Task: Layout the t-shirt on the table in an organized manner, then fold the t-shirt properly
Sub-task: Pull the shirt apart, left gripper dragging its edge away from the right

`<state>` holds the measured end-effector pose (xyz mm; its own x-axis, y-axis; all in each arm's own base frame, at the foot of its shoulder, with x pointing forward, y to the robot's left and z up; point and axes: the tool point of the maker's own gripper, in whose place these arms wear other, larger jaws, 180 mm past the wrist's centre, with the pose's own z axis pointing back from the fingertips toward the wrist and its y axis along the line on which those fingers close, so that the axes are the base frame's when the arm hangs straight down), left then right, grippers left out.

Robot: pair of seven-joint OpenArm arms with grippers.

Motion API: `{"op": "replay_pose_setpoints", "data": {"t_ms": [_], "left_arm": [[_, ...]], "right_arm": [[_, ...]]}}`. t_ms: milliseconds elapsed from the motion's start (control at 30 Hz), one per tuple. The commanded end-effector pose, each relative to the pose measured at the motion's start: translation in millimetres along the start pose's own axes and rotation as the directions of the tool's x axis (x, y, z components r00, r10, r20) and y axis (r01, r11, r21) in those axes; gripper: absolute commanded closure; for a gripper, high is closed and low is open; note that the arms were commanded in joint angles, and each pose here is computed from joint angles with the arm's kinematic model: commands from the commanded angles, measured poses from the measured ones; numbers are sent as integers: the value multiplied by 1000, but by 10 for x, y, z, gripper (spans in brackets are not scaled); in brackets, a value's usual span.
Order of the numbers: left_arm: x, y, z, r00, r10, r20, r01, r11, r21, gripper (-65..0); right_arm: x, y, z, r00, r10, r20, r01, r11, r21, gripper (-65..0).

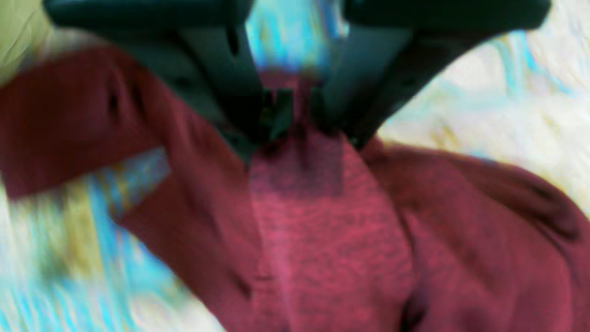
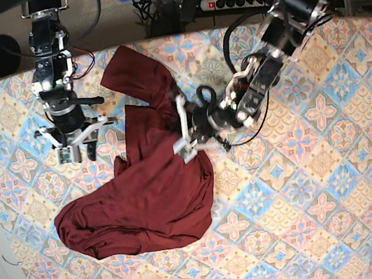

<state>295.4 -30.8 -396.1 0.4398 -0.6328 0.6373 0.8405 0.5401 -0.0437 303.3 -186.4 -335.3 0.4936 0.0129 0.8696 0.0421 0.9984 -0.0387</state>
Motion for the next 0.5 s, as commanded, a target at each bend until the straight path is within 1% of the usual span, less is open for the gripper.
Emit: {"op": "replay_pose_setpoints", "data": {"t_ms": [0, 33, 167, 233, 300, 400, 467], "left_arm": [[66, 10, 158, 999, -45, 30, 45, 999, 10, 0], [-87, 14, 285, 997, -71, 1, 71, 997, 20, 0], [-502, -26, 685, 987, -146, -66, 148, 988, 31, 0], [-758, -17, 896, 977, -177, -123, 182, 983, 33, 0], [-958, 13, 1039, 965, -194, -175, 202, 979, 34, 0], [-1302, 84, 1278, 938, -213, -273, 230, 973, 31, 0], [-1553, 175, 1488, 908, -226, -353, 253, 967, 32, 0]], "right_arm": [[179, -48, 11, 998, 11, 60, -10, 1000, -8, -181], [181, -65, 12, 998, 10, 60, -9, 1000, -12, -181], [199, -69, 6, 998, 11, 63, -10, 1000, -13, -181], [203, -58, -1, 998, 11, 63, -11, 1000, -10, -181], [197, -53, -3, 998, 12, 61, -11, 1000, -9, -182], [181, -51, -13, 998, 11, 57, -11, 1000, -8, -183], [243, -45, -32, 997, 11, 70, -10, 1000, -7, -184]]}}
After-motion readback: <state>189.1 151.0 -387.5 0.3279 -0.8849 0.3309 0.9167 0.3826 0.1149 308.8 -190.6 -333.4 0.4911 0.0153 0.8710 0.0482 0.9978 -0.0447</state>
